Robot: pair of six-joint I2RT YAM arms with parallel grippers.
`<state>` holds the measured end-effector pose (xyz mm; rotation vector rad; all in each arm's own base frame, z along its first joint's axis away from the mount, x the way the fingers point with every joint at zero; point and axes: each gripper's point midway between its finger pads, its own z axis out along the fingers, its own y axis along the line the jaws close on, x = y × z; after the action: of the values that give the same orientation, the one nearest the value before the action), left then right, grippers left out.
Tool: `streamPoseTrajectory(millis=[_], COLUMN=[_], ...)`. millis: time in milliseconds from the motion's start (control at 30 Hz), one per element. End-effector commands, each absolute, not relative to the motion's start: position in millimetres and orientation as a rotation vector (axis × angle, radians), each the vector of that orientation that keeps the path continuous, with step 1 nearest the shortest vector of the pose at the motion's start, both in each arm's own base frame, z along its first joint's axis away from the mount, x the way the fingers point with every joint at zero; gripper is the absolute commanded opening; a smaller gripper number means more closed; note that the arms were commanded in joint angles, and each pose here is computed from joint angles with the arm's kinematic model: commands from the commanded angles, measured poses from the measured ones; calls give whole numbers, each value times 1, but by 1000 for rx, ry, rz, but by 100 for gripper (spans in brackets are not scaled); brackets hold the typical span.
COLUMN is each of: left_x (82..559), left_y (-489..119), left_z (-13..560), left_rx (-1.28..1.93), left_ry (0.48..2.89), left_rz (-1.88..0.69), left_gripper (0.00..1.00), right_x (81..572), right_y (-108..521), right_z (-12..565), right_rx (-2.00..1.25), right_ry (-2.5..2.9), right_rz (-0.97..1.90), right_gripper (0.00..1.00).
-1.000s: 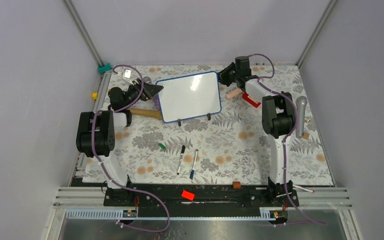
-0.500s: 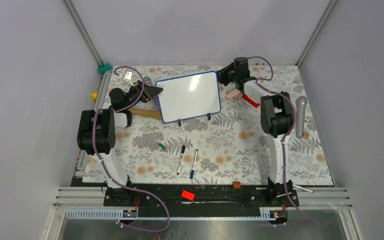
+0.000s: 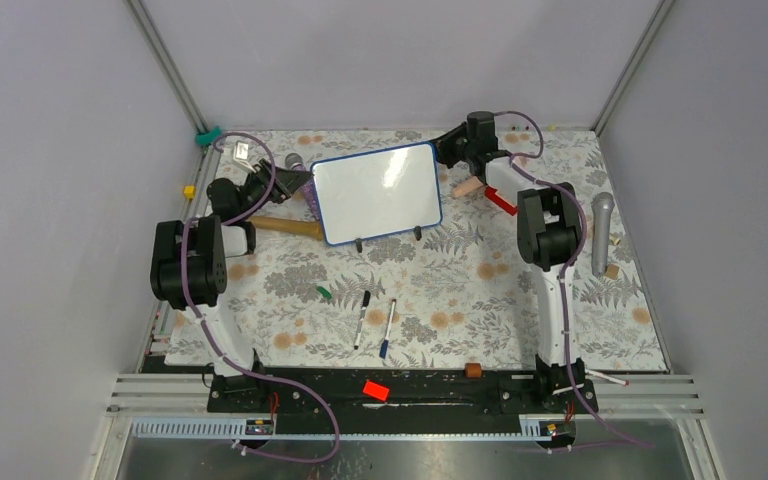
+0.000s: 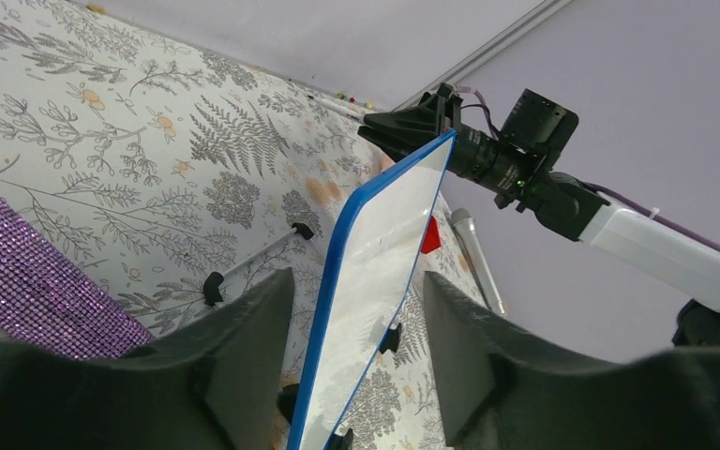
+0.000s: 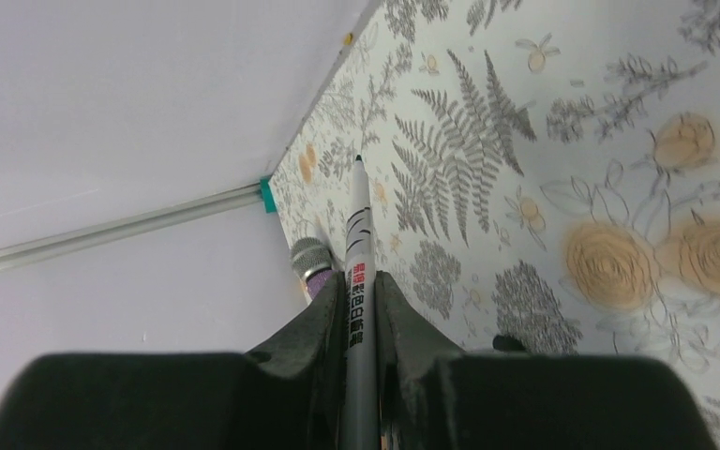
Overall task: Write a sentence on the whiteboard
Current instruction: Move the whiteboard to the center of the board.
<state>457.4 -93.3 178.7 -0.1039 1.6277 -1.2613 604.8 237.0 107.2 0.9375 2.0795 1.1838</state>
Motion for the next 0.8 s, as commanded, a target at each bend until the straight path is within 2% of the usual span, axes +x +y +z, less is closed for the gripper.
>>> streamPoseTrajectory(millis=[0, 300, 633, 767], left_x=[459, 463, 459, 455], left_y=[-92, -91, -93, -95], left_z=[188, 183, 178, 176], left_rx=[-46, -52, -59, -56], left_ry=[1576, 1587, 1599, 1603], left_rz=[-1269, -1284, -1295, -1297], left_gripper=[48, 34, 12, 9], right_x=[623, 631, 606, 595], right_y=[241, 265, 283, 282], right_z=[114, 111, 117, 119], right_rx=[942, 922, 911, 919], right_ry=[2056, 2071, 2095, 2089], right_rz=[1230, 1244, 1270, 1285], right_gripper=[0, 0, 0, 0])
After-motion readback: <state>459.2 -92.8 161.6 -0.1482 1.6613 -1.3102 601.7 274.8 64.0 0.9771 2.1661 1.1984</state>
